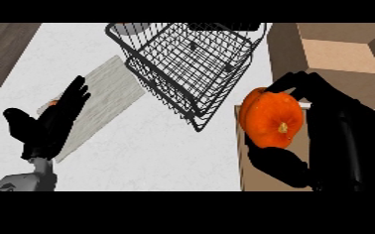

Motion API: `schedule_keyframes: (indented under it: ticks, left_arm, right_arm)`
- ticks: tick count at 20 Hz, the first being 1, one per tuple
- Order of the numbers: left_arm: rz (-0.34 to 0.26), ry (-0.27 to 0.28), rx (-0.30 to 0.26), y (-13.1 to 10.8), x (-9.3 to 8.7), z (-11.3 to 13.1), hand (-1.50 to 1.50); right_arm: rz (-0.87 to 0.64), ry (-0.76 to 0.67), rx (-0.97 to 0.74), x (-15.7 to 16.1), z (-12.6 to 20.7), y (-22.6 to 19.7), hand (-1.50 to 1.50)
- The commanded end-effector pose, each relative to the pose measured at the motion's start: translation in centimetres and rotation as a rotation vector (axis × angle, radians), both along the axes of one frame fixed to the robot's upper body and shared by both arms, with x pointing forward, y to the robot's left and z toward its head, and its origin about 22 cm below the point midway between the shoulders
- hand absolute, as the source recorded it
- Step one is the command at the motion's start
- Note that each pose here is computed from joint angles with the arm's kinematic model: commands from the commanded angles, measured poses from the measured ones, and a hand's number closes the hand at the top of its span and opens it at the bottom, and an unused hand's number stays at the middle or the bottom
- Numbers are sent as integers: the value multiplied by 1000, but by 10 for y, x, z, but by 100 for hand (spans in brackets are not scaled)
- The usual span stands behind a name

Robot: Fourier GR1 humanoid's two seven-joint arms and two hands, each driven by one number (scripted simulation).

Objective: Pick the squash from the tray and place it in the tiered basket

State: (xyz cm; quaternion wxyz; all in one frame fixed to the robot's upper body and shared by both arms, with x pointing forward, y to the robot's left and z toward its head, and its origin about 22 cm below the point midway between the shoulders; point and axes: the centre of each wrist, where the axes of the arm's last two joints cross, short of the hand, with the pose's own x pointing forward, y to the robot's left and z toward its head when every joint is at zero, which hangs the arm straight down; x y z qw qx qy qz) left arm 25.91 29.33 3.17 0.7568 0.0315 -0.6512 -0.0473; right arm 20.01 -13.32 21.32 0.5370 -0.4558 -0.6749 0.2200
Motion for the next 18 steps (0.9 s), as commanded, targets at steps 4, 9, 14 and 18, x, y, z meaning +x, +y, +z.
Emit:
schedule_keyframes:
  ticks: [4, 9, 14, 18]
  left_arm:
    - [-10, -4, -3, 0, 11, 13, 0]
    - [-13, 5, -1, -11, -5, 4, 0]
    - [-15, -4, 9, 3, 6, 9, 0]
    - [17, 1, -2, 3, 0, 5, 0]
  right_arm:
    - [11, 31, 35, 53, 16, 57, 150]
    - [-29, 47, 48, 75, 33, 95, 150]
    - [-36, 110, 52, 111, 25, 113, 150]
    - [-48, 141, 59, 125, 12, 107, 150]
